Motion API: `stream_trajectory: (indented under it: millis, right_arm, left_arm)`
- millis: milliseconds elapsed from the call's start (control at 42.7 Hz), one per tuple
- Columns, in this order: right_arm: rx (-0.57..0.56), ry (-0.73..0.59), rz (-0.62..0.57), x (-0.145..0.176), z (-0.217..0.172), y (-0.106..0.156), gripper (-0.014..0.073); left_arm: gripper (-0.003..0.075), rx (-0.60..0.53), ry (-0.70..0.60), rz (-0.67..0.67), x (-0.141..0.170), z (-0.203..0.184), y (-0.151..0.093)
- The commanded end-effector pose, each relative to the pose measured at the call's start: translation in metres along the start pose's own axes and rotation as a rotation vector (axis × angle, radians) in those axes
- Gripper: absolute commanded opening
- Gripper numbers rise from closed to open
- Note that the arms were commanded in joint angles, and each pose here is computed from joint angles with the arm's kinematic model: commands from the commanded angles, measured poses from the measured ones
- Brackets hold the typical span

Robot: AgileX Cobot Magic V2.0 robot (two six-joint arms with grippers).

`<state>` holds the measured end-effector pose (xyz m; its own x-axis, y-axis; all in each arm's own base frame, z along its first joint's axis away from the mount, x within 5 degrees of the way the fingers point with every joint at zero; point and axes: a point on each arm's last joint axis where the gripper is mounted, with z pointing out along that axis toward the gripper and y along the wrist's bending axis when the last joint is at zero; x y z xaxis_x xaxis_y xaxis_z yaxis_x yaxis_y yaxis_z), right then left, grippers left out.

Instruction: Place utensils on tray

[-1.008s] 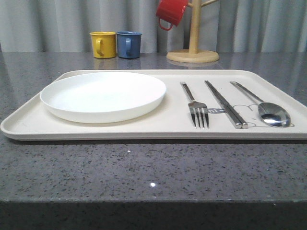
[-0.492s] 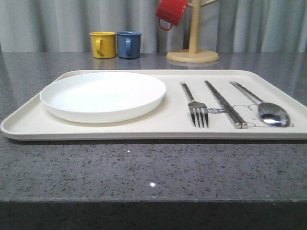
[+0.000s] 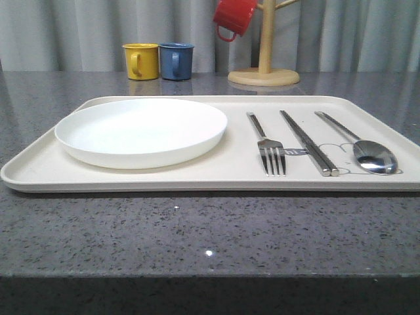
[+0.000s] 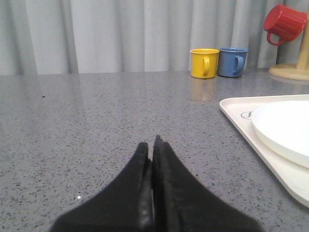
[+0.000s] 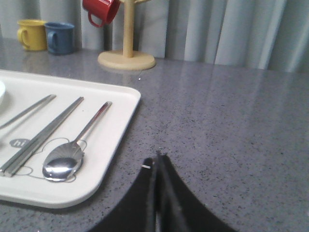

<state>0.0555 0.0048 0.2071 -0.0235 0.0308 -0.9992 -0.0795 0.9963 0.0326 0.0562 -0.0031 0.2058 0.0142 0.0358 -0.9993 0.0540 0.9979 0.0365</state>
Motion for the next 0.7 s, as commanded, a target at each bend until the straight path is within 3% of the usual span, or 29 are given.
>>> stream_trajectory:
  millis: [0, 680]
  right_arm:
    - [0.021, -0.158, 0.062, -0.0081, -0.0018, -0.0018, -0.0067]
    - [0.071, -0.153, 0.061, -0.0019, -0.0011, -0.0047, -0.0067]
  left_arm:
    - [-0.002, 0.004, -0.084, -0.018, -0.002, -0.0011, -0.0003]
    - [-0.002, 0.004, -0.084, -0.018, -0.002, -0.0011, -0.0003]
